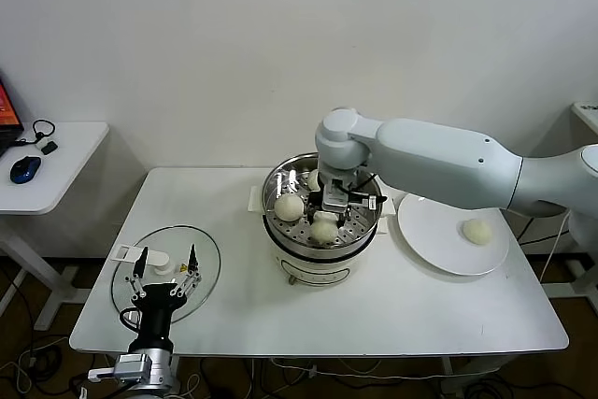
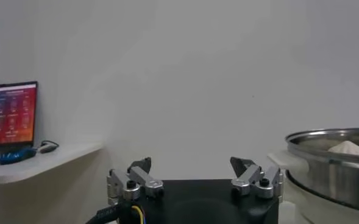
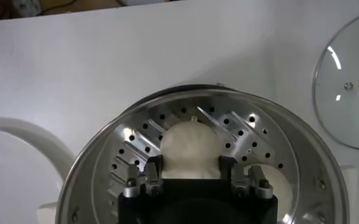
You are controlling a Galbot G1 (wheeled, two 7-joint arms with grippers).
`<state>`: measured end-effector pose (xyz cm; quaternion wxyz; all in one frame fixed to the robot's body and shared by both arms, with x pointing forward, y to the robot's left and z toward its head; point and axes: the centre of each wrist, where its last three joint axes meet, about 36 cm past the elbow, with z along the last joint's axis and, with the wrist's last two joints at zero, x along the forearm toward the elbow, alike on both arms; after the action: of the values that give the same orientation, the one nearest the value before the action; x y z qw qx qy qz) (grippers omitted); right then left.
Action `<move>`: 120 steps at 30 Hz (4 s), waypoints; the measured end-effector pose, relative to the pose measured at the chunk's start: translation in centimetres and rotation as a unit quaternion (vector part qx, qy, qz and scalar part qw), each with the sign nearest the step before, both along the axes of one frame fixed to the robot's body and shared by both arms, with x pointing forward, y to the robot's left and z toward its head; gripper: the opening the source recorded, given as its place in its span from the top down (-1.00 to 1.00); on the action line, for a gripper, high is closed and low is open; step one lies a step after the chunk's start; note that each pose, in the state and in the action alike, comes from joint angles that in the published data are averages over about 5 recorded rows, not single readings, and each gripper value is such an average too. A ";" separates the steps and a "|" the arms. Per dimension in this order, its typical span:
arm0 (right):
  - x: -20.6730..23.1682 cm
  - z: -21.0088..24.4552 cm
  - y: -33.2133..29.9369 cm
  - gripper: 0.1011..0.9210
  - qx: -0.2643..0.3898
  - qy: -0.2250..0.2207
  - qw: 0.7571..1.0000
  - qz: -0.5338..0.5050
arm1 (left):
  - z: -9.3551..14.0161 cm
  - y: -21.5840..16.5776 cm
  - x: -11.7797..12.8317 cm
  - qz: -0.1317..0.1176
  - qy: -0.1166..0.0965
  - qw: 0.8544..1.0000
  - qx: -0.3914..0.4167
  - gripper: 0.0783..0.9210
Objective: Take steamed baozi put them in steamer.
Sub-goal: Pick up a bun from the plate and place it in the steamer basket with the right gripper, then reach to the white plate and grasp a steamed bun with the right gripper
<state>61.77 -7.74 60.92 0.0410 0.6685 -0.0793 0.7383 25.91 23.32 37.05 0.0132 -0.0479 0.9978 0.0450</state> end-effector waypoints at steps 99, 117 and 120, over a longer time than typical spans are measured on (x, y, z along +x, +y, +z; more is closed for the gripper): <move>3.2 -6.5 -47.7 -0.76 0.087 -0.009 0.727 -0.681 | -0.3 -1.4 0.4 -0.027 0.000 1.000 -0.013 -0.77; 3.9 -13.1 -46.5 -0.76 0.087 -0.001 0.710 -0.699 | -0.9 -1.2 0.3 -0.025 0.008 1.000 -0.012 -0.77; 3.9 -13.9 -46.3 -0.76 0.087 0.001 0.708 -0.701 | -1.0 -1.2 0.3 -0.024 0.009 1.000 -0.011 -0.77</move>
<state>65.68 -54.09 47.07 0.4884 0.4226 -0.5885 0.4864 26.22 22.16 36.07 0.0048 -0.0232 0.9992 0.0337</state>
